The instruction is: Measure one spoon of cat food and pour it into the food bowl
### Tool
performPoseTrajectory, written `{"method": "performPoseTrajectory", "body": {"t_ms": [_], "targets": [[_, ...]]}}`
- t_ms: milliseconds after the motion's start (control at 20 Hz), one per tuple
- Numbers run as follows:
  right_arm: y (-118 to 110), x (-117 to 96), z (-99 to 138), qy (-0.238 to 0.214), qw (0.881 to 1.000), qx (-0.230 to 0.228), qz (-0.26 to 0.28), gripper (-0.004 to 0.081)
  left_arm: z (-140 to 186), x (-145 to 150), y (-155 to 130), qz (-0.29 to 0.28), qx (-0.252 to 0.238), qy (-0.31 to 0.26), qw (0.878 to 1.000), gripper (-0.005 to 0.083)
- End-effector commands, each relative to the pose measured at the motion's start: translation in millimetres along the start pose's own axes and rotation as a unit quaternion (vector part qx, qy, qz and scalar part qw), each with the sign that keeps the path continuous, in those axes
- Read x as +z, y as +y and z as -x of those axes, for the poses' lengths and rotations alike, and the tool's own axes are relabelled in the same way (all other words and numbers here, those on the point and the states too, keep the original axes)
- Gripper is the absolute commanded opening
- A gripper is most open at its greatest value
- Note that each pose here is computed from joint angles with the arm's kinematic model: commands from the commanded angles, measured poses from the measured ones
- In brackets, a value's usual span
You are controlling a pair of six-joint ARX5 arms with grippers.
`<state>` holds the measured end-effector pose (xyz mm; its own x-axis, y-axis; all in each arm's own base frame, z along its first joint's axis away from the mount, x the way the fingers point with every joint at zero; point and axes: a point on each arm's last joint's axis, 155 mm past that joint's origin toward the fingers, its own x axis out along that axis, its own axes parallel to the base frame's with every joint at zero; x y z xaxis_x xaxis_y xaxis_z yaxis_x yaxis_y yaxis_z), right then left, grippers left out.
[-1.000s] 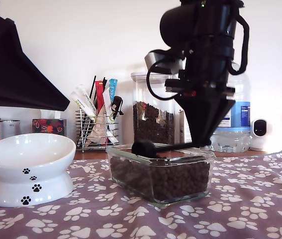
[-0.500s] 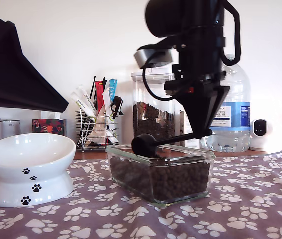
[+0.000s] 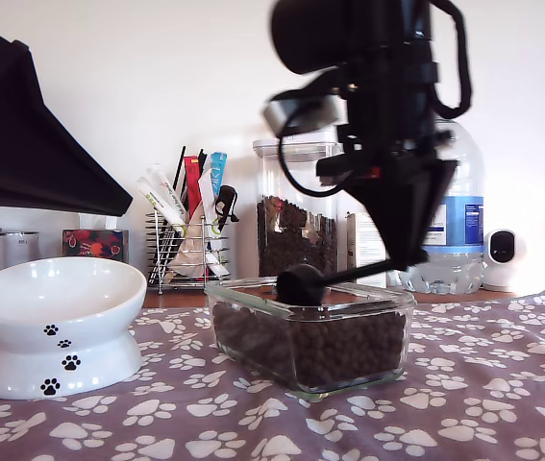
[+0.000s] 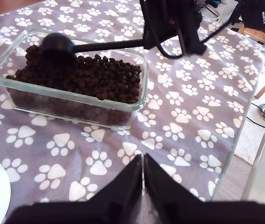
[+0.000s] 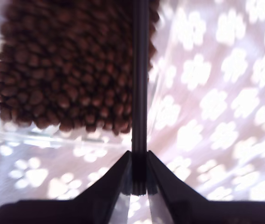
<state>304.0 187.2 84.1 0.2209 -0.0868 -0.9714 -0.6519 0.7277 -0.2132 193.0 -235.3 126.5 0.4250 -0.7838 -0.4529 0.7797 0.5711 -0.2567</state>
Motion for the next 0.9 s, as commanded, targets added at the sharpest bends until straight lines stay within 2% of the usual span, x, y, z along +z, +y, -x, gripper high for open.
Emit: {"method": "performPoseTrajectory", "body": {"t_ms": [0,250,450,500,600,750,850], "targets": [[6,-4,7,-0.004,0.998,0.056,-0.033,-0.0012,-1,-6,0,-0.003,-0.001,0.004,1.000,-0.0019],[19,1,43,-0.056,0.980,0.169,-0.085,-0.0012,-1,-6,2,-0.011,0.004,0.003,1.000,-0.0019],[30,-4,55,-0.053,0.960,0.250,-0.112,-0.0012,-1,-6,5,-0.011,0.012,0.005,1.000,-0.0019],[35,-2,60,-0.059,0.950,0.283,-0.119,-0.0012,-1,-8,5,-0.009,0.013,0.007,1.000,-0.0019],[49,2,79,-0.072,0.918,0.369,-0.127,-0.0012,-1,-11,7,-0.007,0.016,0.015,1.000,-0.0019],[49,0,91,-0.080,0.886,0.433,-0.145,-0.0012,-1,-11,11,-0.008,0.029,0.014,0.999,-0.0019],[50,-6,88,-0.078,0.867,0.466,-0.159,-0.0012,0,-7,14,-0.013,0.038,0.007,0.999,-0.0019]]}}
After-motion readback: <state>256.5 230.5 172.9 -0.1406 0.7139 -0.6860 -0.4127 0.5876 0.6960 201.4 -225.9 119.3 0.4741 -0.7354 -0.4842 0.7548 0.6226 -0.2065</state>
